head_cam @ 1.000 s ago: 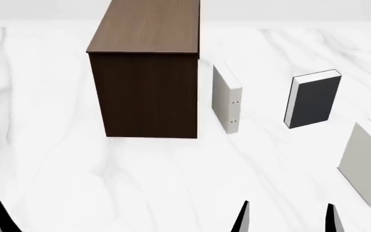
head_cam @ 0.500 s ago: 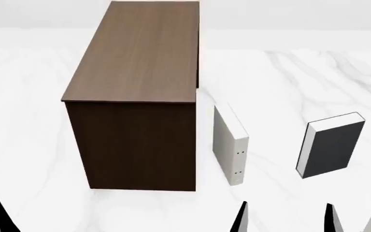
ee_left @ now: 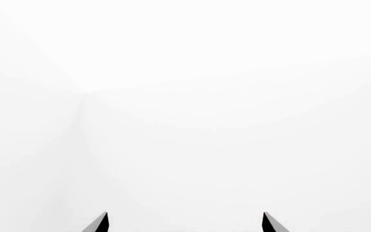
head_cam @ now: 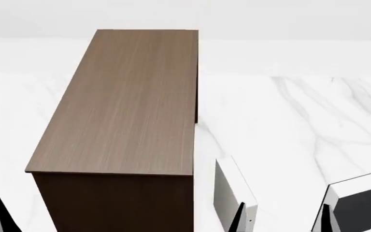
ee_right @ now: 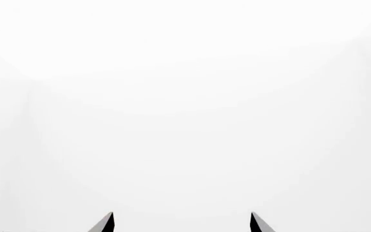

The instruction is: Pick up the book in the middle and place it on the cabinet shelf.

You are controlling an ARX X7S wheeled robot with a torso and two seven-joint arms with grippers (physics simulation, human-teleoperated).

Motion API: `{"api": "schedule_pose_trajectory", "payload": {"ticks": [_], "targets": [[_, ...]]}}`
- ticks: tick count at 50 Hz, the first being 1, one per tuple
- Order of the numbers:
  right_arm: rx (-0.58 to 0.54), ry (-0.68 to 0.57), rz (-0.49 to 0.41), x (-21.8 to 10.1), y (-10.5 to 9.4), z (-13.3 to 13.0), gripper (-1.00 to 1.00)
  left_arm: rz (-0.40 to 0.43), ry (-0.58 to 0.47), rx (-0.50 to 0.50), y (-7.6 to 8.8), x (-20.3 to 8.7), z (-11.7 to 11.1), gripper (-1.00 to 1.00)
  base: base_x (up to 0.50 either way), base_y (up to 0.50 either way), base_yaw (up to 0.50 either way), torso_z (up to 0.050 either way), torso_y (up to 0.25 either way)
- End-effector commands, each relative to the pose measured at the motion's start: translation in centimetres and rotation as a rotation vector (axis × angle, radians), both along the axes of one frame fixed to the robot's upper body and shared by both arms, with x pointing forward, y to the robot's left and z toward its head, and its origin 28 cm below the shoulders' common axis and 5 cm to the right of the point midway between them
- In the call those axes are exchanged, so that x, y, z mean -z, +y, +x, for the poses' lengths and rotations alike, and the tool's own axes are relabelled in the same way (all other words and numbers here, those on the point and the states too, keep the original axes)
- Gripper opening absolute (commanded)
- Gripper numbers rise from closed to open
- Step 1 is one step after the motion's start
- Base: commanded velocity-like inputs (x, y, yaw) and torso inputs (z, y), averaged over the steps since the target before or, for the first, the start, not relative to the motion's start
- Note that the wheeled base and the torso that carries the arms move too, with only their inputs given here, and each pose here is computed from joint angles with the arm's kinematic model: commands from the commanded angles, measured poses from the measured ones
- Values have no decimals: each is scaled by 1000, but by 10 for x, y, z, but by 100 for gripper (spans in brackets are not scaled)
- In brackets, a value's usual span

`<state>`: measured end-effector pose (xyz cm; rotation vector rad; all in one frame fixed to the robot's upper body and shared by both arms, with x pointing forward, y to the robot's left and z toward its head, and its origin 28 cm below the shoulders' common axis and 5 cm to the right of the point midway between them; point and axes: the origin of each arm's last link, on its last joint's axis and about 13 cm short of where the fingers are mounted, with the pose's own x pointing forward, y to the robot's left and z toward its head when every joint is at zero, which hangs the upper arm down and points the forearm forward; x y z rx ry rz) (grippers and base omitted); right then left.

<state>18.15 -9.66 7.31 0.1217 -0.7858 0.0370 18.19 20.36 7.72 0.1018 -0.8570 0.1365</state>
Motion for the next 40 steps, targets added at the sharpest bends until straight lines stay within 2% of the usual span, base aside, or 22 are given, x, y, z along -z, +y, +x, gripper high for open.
{"api": "schedule_pose_trajectory", "payload": {"ticks": [1, 15, 20, 24, 35, 40], "targets": [[3, 5, -14, 0, 0, 0, 100, 14, -2, -6, 0, 0, 0, 100, 0, 0, 0, 0, 0], [13, 20, -12, -1, 0, 3, 100, 17, 1, -1, 0, 1, 0, 100, 0, 0, 0, 0, 0], [59, 65, 12, -1, -2, 11, 100, 19, 1, 1, 0, 1, 0, 100, 0, 0, 0, 0, 0], [140, 106, 42, -8, -6, 23, 100, 20, 5, 4, -1, 2, 0, 100, 0, 0, 0, 0, 0], [454, 188, 118, -30, -19, 57, 100, 18, 14, 2, 0, 2, 1, 100, 0, 0, 0, 0, 0], [564, 251, 122, -32, -25, 70, 100, 16, 16, 1, 0, 2, 1, 100, 0, 0, 0, 0, 0]]}}
